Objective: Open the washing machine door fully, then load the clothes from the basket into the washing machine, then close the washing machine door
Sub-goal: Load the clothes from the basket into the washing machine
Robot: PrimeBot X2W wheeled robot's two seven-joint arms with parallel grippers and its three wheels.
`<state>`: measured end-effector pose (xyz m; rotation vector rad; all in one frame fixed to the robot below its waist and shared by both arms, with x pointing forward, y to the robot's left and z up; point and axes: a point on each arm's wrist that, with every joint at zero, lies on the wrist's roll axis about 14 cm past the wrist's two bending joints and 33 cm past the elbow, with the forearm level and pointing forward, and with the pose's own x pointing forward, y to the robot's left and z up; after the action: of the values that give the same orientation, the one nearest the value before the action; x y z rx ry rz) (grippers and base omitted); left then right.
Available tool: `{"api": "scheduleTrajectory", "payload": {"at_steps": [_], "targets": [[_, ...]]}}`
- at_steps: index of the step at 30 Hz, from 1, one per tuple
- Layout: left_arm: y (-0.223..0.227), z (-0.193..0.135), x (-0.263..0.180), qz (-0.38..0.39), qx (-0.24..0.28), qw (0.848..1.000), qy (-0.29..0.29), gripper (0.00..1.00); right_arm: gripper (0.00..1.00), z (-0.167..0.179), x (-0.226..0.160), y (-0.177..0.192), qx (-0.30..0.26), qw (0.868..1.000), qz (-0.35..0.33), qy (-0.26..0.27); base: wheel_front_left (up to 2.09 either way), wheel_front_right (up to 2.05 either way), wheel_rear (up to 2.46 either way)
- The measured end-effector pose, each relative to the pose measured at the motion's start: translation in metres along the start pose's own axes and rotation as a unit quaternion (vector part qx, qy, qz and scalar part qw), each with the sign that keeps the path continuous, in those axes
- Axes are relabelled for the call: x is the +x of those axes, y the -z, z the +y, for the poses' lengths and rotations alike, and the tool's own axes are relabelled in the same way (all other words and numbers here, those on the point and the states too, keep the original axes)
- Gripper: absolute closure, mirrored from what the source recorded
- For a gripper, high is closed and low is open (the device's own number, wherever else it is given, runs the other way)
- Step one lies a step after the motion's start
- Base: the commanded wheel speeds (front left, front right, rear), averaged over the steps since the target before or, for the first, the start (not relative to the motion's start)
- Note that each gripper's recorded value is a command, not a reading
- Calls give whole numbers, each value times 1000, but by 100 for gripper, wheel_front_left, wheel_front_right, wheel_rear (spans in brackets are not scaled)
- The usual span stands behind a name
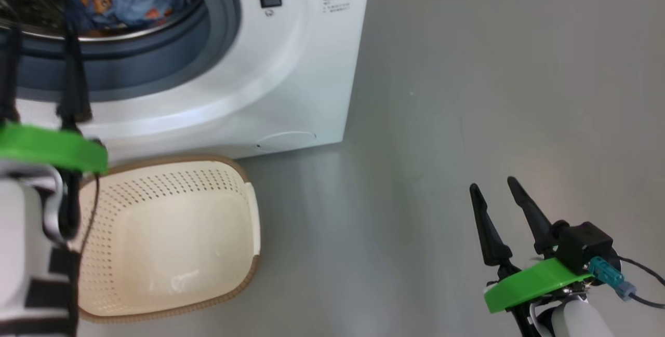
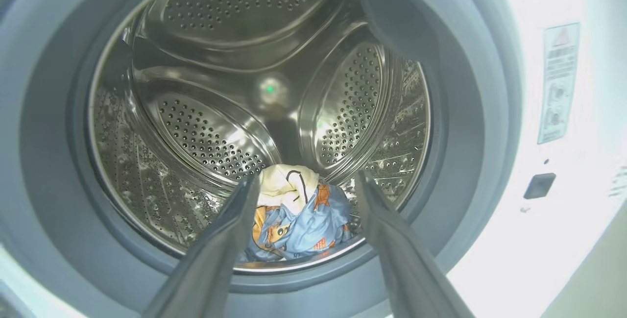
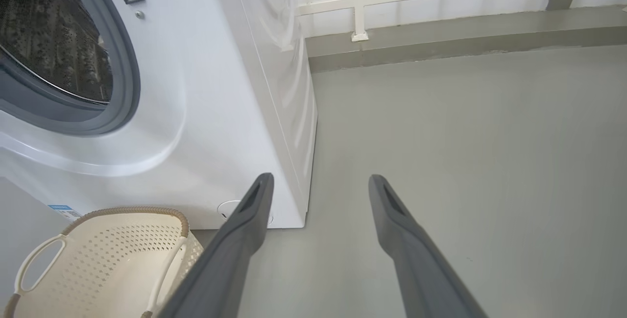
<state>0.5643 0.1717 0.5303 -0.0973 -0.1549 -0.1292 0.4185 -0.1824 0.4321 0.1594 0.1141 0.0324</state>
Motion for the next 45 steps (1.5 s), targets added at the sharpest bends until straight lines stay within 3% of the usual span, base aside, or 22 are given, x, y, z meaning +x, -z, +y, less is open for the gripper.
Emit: {"api": "scheduleTrajectory", "payload": {"at_steps": [19, 27, 45], "targets": [[-26, 20, -133, -10, 14, 998, -68, 0, 0, 21, -26, -37, -8, 998, -51, -27, 0, 0, 0], [-12, 35, -177, 21, 17, 994, -106, 0, 0, 27, -33, -39, -11, 998, -54, -35, 0, 0, 0], [3, 40, -225, 54, 7, 988, -147, 0, 0, 19, -49, -47, -26, 997, -66, -25, 0, 0, 0]]}}
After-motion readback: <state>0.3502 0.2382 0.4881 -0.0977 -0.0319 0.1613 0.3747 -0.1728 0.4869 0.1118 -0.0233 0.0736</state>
